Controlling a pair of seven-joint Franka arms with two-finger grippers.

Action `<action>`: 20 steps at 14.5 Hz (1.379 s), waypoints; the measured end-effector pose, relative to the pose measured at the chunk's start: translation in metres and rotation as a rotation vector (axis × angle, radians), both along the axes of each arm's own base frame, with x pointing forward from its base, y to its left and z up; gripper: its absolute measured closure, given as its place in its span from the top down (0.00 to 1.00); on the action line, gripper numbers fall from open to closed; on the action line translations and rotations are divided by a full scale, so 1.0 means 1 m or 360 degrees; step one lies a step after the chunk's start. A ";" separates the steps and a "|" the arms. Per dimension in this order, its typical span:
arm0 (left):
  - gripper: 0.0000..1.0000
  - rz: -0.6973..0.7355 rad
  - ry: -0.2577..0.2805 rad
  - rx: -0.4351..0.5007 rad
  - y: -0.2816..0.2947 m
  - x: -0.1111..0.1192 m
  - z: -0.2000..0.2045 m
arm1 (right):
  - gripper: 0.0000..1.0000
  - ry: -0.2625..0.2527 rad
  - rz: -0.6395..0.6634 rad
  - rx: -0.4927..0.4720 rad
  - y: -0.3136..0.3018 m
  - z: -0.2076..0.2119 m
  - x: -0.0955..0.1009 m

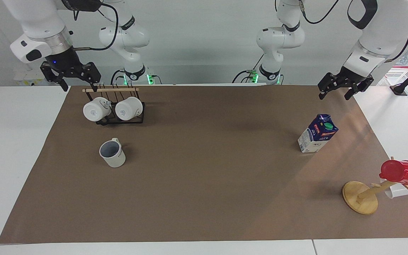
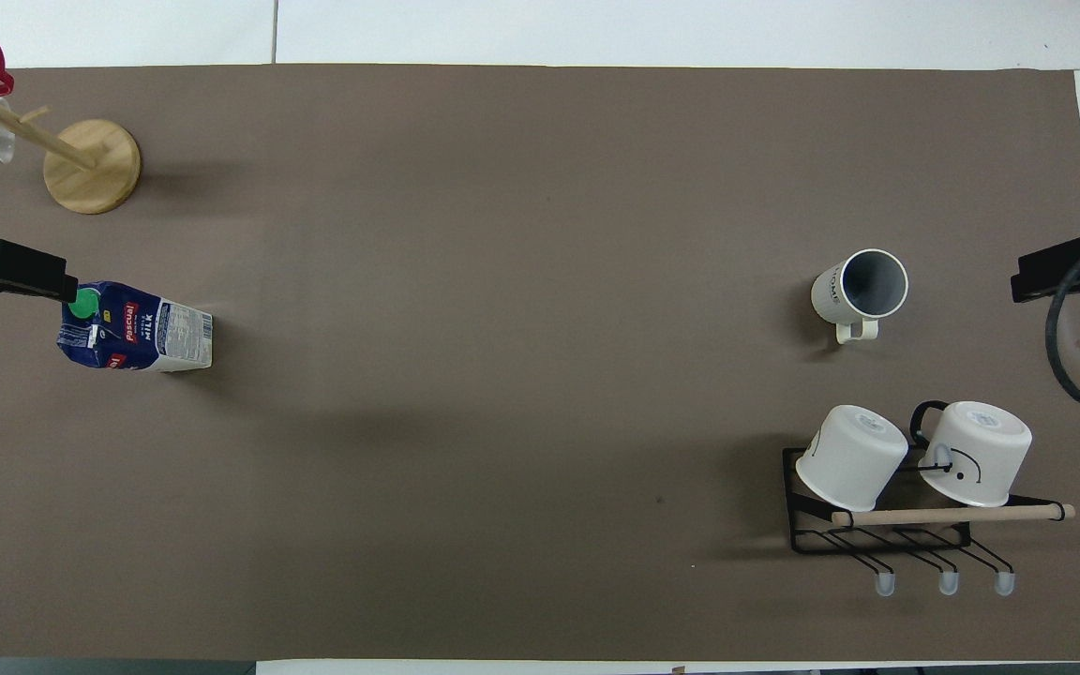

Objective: Place cup and milk on table

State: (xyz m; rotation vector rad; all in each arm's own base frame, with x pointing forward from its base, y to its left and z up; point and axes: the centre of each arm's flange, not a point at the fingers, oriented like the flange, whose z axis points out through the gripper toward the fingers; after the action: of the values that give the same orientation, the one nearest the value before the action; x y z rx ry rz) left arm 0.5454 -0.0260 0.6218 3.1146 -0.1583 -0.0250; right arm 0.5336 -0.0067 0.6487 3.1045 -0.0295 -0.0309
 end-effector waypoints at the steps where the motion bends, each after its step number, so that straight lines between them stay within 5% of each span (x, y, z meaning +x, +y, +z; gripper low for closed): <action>1: 1.00 0.0000 0.0000 0.0000 0.000 0.000 0.000 | 1.00 0.0000 0.0000 0.0000 0.000 0.000 0.000; 20: 1.00 0.0020 -0.0055 -0.0002 0.005 0.002 -0.031 | 1.00 -0.0005 -0.0010 0.0000 -0.003 -0.004 0.001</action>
State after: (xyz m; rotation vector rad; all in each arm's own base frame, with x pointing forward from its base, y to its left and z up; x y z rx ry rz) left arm 0.5476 -0.0206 0.5910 3.1161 -0.1397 0.0289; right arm 0.5350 -0.0093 0.6447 3.1048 -0.0389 -0.0259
